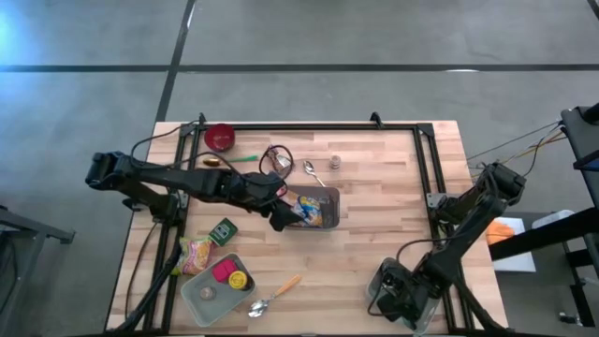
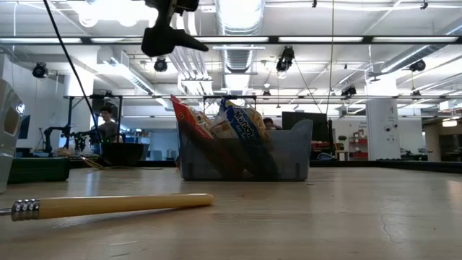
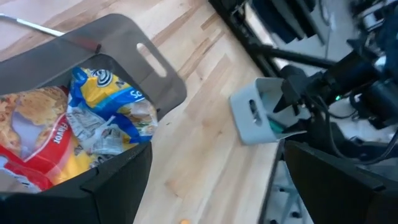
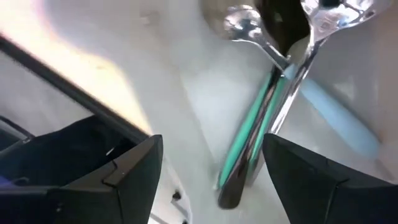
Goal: Pick & Place Food Item
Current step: Put the brown spice bottle into the left grey bin
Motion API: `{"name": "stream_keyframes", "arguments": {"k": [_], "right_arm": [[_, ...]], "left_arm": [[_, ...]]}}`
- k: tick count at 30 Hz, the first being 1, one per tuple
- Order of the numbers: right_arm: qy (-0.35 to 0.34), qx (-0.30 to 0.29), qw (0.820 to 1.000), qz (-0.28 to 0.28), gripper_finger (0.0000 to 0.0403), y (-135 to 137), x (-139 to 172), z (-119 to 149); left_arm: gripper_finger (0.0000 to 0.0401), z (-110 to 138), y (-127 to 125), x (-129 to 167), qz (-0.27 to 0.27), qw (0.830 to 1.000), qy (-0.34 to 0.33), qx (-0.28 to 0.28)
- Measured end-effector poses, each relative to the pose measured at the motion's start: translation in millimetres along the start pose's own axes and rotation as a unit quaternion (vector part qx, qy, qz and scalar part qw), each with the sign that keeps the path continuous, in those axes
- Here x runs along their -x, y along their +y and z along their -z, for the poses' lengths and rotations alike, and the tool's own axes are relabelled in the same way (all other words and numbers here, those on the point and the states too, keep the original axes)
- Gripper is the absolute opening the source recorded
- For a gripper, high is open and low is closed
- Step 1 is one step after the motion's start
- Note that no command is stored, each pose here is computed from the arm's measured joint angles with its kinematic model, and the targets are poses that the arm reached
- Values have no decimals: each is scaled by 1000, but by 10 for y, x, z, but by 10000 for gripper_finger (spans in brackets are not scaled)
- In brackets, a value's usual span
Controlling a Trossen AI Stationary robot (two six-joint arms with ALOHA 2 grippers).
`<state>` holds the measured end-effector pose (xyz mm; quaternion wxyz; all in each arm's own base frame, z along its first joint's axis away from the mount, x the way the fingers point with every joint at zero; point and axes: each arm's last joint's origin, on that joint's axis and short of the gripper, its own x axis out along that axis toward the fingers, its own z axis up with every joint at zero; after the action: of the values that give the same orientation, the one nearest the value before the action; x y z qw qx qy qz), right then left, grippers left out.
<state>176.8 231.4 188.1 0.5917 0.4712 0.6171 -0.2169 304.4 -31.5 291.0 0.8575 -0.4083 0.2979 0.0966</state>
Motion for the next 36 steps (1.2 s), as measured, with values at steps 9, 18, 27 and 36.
{"name": "stream_keyframes", "arguments": {"k": [9, 18, 27, 36], "right_arm": [[-45, 45, 998, 21, 272, 183, 412, 91], [-166, 69, 982, 63, 272, 272, 1039, 118], [-227, 63, 970, 60, 272, 299, 1433, 134], [-252, 102, 959, 75, 272, 452, 1377, -331]], "left_arm": [[366, -171, -226, 331, 16, 1000, -21, 3], [366, -335, -448, 747, -45, 999, -9, -13], [366, -330, -453, 775, -50, 999, -12, -18], [366, -331, -452, 776, -51, 996, -11, -67]]}}
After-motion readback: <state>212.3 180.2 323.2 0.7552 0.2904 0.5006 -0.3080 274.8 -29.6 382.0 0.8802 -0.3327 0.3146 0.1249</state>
